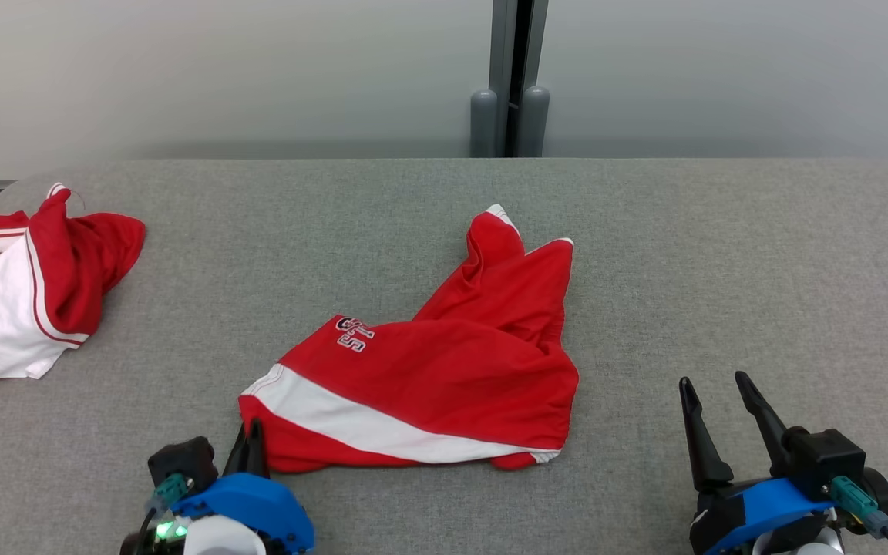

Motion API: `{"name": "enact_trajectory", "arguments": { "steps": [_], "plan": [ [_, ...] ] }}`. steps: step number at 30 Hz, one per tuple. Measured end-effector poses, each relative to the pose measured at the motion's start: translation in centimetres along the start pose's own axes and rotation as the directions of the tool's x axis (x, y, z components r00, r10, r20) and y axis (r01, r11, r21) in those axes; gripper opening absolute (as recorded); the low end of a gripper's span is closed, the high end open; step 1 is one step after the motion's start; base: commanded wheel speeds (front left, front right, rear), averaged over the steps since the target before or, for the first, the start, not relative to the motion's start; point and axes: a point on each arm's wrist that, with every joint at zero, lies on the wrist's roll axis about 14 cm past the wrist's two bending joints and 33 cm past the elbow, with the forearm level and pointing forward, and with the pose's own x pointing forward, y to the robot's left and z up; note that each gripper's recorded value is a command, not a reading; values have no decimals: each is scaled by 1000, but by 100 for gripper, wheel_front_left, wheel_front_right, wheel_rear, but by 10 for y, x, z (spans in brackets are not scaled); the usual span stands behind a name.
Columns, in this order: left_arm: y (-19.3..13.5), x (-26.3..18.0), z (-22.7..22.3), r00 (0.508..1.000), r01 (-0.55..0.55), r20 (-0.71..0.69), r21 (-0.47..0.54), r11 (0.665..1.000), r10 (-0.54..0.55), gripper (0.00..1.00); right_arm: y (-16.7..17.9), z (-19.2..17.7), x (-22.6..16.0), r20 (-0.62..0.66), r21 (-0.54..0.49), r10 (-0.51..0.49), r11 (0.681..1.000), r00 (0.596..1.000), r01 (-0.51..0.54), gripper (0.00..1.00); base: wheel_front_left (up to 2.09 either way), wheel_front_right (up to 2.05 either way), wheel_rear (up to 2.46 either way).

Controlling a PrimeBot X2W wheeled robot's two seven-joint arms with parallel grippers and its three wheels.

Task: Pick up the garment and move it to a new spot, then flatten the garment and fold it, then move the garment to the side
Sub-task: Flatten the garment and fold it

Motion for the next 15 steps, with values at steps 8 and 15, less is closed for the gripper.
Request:
{"name": "enact_trajectory", "arguments": {
  "steps": [8, 15],
  "plan": [
    [8, -10, -16, 999, -39, -23, -99, 994, 37, 100, -3, -5, -1, -15, 2, -8, 1000, 1000, 8, 100, 0, 0, 0],
    [0, -14, 17, 994, 17, 105, -113, 993, -5, 100, -4, -2, -2, -8, 4, -13, 1000, 1000, 13, 100, 0, 0, 0]
  ]
}}
